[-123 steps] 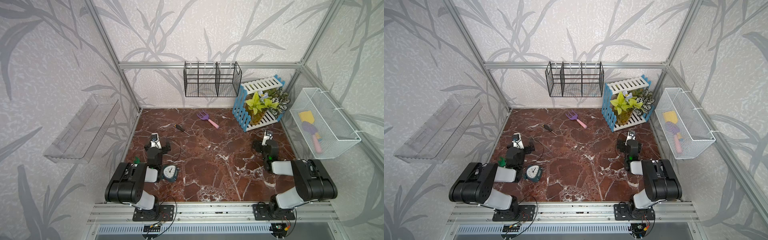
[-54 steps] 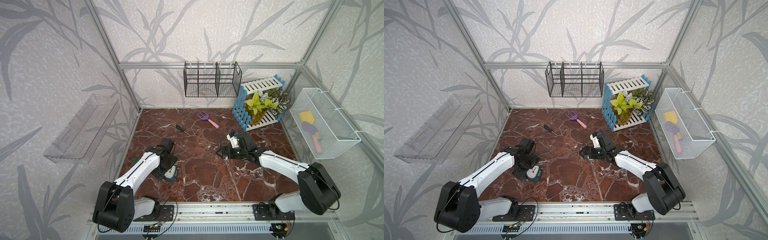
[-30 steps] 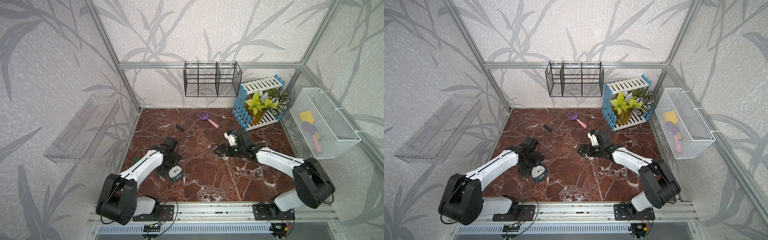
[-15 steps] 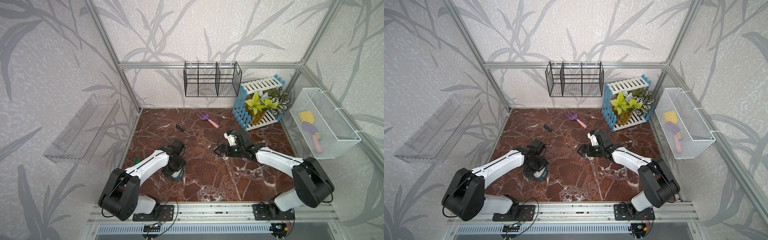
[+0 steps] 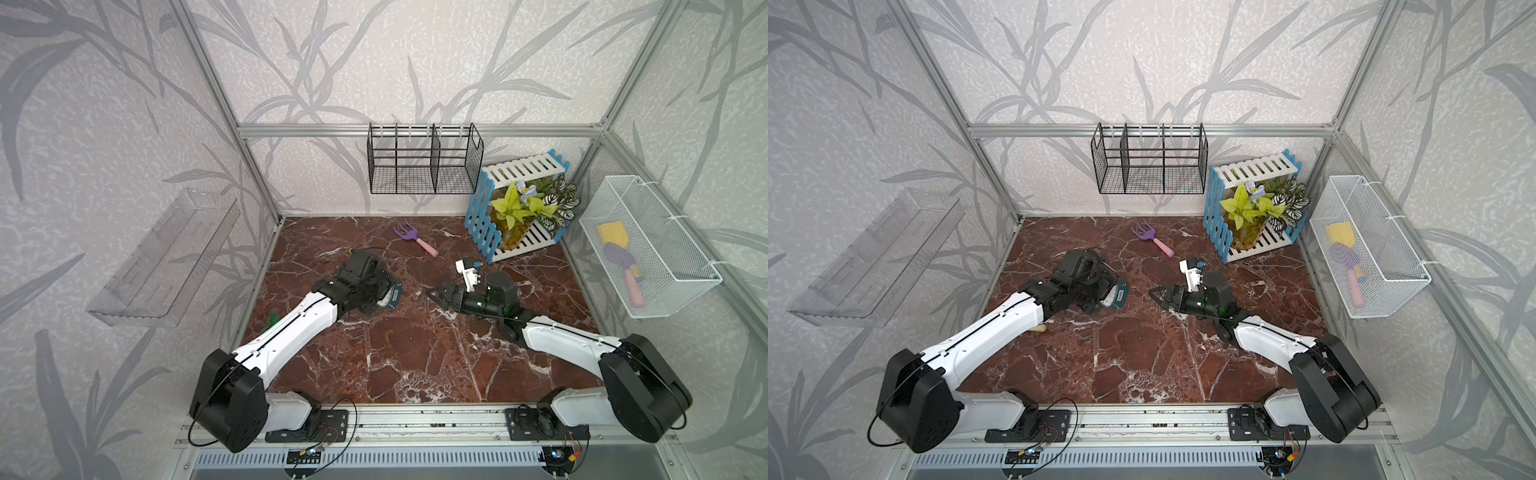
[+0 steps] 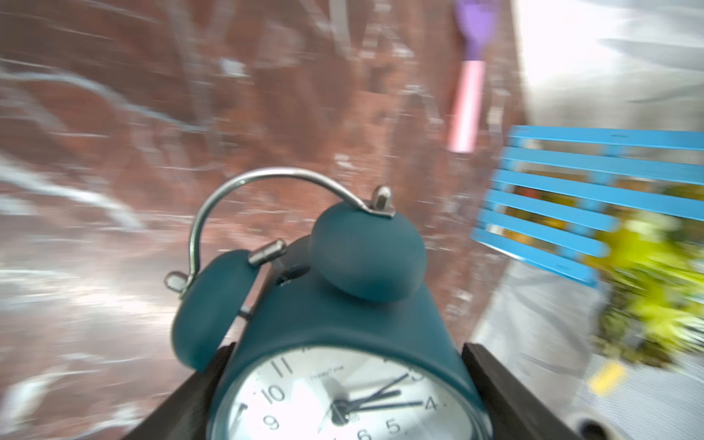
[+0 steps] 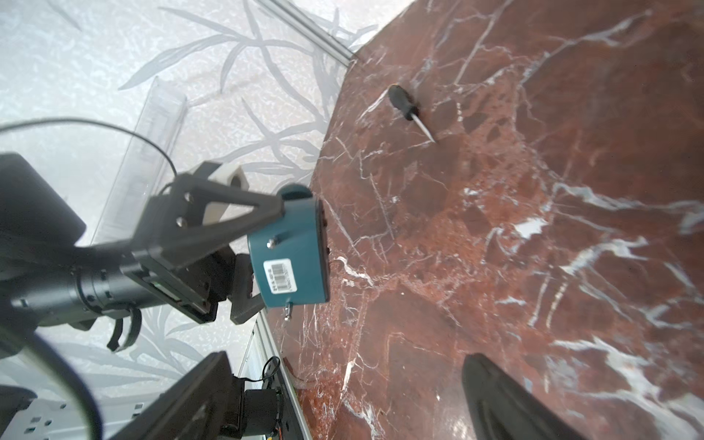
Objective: Remove the battery from the alarm
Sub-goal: Pick up the alarm from the center of the board.
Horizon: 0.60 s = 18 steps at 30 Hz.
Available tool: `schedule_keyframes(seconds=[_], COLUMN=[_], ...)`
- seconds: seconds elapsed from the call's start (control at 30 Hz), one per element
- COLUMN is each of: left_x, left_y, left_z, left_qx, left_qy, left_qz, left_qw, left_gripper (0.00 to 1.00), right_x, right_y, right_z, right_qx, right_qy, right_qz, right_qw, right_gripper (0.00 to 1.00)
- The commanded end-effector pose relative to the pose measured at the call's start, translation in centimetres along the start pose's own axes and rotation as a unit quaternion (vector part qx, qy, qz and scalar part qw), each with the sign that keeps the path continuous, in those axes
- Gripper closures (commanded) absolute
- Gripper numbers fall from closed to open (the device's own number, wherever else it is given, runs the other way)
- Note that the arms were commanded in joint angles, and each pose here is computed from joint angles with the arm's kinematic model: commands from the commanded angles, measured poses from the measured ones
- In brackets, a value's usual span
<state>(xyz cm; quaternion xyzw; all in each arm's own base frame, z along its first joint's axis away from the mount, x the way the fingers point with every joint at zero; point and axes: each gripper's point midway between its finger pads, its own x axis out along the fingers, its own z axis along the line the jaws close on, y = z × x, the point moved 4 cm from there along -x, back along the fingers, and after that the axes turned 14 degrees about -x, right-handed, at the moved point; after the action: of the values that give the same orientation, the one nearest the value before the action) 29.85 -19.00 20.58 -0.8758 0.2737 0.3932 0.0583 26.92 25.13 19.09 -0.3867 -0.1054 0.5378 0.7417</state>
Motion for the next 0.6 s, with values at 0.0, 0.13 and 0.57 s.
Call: schedule_keyframes(seconds=[0.0, 0.13, 0.57], left_x=[-0.1, 0.0, -0.4], left_y=[1.8, 2.8, 3.8], left_z=[-4.1, -5.3, -6.4], left_qx=[-0.029, -0.035, -0.032], left_qy=[0.073, 0.086, 0.101], left_qz=[0.027, 0.039, 0.057], left_qw=[0.997, 0.995, 0.993], left_gripper=[0.28, 0.28, 0.27], right_x=[0.4, 1.1, 4.9], right_y=[-1.5, -1.8, -3.4], right_z=[2.8, 2.8, 2.0], right_qx=[-0.053, -0.061, -0.043], right_qy=[-0.021, 0.003, 0.043], right_qz=[-0.023, -0.024, -0.015], right_qw=[0.998, 0.998, 0.998], right_gripper=[0.01, 0.01, 0.14])
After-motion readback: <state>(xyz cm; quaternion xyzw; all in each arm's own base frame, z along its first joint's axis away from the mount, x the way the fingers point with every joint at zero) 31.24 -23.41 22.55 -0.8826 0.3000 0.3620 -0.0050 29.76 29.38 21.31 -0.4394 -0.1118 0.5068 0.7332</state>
